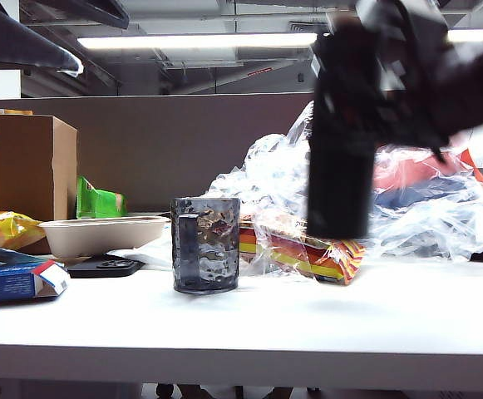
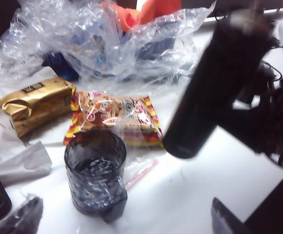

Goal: Pick up the black thermos, pour some water into the cup, then place the black thermos back on the table.

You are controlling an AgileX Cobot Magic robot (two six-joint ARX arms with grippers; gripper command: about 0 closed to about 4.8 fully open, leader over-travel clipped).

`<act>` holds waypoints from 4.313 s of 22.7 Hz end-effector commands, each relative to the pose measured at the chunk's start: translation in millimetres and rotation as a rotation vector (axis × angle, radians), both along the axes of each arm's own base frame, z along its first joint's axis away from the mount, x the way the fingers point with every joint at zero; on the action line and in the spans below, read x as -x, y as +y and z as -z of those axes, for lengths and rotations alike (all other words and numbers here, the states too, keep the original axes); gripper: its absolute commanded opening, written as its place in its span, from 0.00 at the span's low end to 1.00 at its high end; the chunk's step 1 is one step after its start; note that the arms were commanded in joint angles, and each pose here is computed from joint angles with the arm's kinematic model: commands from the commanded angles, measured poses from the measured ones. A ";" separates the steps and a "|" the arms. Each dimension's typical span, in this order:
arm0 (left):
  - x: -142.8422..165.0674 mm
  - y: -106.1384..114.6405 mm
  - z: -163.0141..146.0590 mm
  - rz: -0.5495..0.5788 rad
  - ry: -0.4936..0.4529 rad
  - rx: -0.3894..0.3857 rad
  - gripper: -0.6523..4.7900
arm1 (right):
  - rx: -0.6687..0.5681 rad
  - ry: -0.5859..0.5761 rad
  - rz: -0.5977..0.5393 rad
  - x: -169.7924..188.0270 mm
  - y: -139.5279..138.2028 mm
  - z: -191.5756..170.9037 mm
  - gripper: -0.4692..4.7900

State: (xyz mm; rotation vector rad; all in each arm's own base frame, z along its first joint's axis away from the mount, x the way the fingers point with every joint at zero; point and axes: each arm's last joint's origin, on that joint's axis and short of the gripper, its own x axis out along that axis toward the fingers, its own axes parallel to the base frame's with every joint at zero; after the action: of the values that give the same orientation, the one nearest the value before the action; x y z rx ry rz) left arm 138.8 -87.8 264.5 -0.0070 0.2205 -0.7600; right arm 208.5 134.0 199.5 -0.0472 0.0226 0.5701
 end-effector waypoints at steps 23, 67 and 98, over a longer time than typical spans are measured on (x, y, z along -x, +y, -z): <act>-40.3 -21.0 -0.8 -0.048 0.155 -0.175 1.00 | 0.938 -0.199 -0.093 -106.7 39.1 -46.5 0.41; -37.0 -18.3 7.2 -0.058 0.218 -0.247 1.00 | 1.444 -0.900 -0.018 -122.6 48.7 -60.4 0.40; -36.9 -18.3 7.1 -0.058 0.217 -0.246 1.00 | 0.951 -0.571 0.017 -119.9 53.0 -58.9 0.41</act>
State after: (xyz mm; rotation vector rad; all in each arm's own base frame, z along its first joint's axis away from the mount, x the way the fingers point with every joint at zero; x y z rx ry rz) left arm 175.6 -105.8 254.0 0.1335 0.5364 -0.6663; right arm 328.6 186.7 245.6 -1.2621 -0.2296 0.5101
